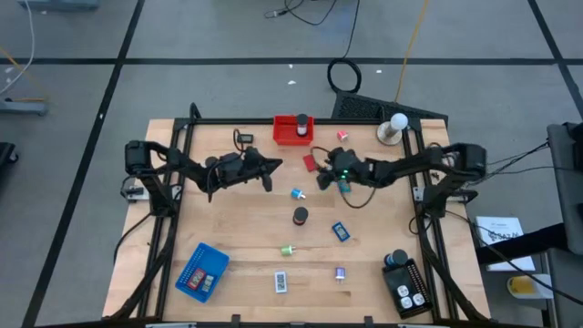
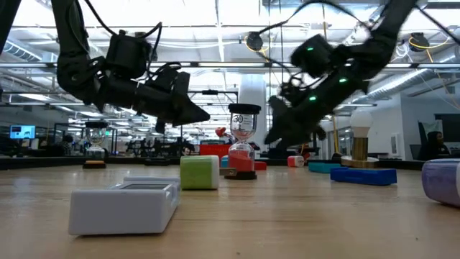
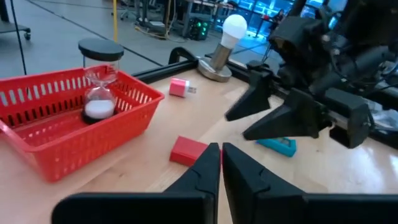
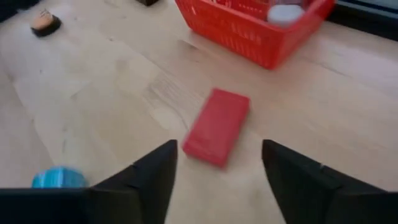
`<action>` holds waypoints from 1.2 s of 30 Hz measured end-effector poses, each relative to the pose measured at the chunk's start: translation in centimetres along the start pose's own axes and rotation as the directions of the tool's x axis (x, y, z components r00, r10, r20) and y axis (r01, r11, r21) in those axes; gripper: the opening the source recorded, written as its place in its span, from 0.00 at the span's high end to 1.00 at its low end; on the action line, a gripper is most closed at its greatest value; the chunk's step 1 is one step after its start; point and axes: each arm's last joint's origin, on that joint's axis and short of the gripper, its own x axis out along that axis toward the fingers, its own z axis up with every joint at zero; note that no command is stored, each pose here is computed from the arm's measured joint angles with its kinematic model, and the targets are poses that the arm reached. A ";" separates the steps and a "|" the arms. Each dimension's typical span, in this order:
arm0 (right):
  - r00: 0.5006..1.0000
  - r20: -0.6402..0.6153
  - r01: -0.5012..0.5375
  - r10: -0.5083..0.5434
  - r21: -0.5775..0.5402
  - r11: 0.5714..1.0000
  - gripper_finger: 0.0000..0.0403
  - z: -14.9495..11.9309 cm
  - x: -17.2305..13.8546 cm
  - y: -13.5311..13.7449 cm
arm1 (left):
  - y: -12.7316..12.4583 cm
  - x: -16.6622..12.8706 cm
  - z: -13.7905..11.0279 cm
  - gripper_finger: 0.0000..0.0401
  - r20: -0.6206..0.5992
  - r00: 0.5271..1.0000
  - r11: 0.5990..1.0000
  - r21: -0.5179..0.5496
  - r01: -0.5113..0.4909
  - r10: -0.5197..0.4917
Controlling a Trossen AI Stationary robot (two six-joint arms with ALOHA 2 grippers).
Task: Pick & Place Office items
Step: Put the red digital timer into the blue bin
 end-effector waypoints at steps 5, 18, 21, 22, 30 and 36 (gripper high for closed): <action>0.999 -0.041 0.025 -0.026 -0.012 1.000 0.30 0.5 2.6 1.1 | 0.0 -0.1 -0.2 0.99 -0.011 1.000 1.000 0.024 -0.001 0.002; 0.987 -0.102 0.118 -0.121 -0.030 0.993 0.38 -0.4 5.8 1.9 | -0.1 -0.1 -0.4 0.95 -0.032 0.999 1.000 0.021 -0.004 0.004; 0.985 -0.100 0.135 -0.137 -0.034 0.990 0.44 -0.5 5.8 1.8 | -0.1 -0.1 -0.4 0.97 -0.032 0.999 1.000 0.021 -0.004 0.004; 0.985 -0.099 0.138 -0.141 -0.037 0.990 0.47 -0.5 5.8 1.7 | -0.1 -0.1 -0.4 0.98 -0.031 1.000 1.000 0.021 -0.003 0.004; 0.983 -0.088 0.152 -0.159 -0.082 0.985 0.62 -0.4 5.7 1.6 | -0.1 -0.1 -0.4 0.95 -0.031 1.000 1.000 -0.008 -0.004 0.004; 0.987 -0.072 0.134 -0.144 -0.126 0.983 0.56 1.0 4.2 2.0 | -0.2 -0.2 -0.1 0.93 -0.015 0.998 0.996 -0.074 0.052 -0.053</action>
